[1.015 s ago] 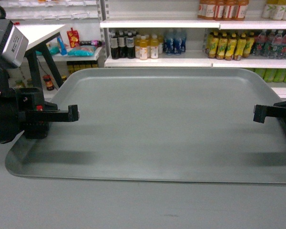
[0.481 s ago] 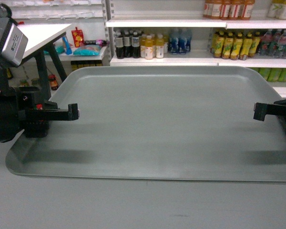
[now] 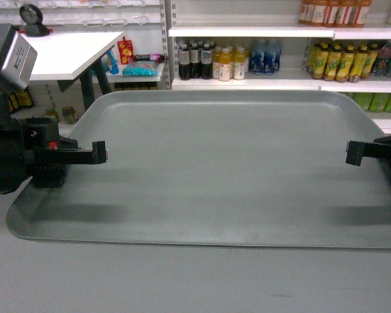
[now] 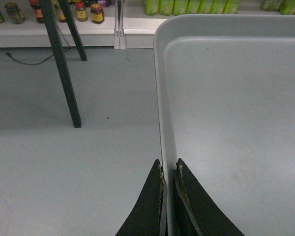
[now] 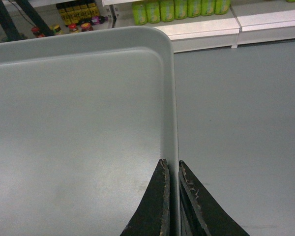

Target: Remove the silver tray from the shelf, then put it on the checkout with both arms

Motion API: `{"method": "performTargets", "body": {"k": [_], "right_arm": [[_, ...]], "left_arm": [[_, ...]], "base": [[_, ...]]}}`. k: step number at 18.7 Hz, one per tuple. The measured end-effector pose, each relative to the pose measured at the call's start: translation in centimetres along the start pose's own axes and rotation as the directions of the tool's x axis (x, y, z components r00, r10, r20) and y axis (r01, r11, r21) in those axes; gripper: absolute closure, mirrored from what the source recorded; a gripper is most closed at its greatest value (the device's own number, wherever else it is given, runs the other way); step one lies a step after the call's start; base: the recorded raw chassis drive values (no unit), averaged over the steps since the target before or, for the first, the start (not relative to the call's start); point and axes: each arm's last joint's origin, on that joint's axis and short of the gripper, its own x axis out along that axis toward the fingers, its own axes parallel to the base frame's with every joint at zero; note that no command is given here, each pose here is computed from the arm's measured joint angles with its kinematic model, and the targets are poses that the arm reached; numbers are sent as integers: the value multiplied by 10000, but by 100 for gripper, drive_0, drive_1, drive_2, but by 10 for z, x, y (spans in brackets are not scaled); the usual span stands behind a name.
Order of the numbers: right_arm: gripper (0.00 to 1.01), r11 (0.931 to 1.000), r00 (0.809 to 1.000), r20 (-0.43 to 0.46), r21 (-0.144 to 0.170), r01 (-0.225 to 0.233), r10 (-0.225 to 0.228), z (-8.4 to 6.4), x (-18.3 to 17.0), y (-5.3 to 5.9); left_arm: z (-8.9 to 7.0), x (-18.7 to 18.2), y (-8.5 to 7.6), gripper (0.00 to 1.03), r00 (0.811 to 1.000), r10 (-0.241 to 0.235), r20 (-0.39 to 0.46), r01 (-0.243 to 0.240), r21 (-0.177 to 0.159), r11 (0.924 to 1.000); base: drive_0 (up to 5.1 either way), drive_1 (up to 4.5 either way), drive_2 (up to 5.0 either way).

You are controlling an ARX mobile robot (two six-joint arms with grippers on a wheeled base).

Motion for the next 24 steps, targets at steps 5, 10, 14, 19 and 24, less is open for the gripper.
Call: {"method": "performTargets", "body": {"k": [5, 10, 14, 19, 24], "right_arm": [[99, 10000, 10000, -25, -3, 9, -9, 0, 0, 0], [99, 10000, 10000, 6, 1, -5, 5, 0, 0, 0], [99, 10000, 10000, -27, -5, -2, 2, 0, 0, 0], [99, 10000, 10000, -69, -11, 19, -19, -1, 0, 0], [99, 10000, 10000, -16, -3, 0, 0, 0, 0, 0]], "left_arm": [[0, 0, 0, 99, 10000, -5, 11, 5, -3, 10000], [0, 0, 0, 99, 10000, -2, 15, 2, 0, 10000], [0, 0, 0, 99, 10000, 1, -12, -1, 4, 10000], [0, 0, 0, 99, 10000, 1, -12, -1, 4, 10000], [0, 0, 0, 99, 10000, 0, -4, 0, 3, 10000]], "base": [[-502, 239, 239], [-498, 242, 242], [-495, 246, 246], [-500, 241, 241], [-502, 239, 239]]}}
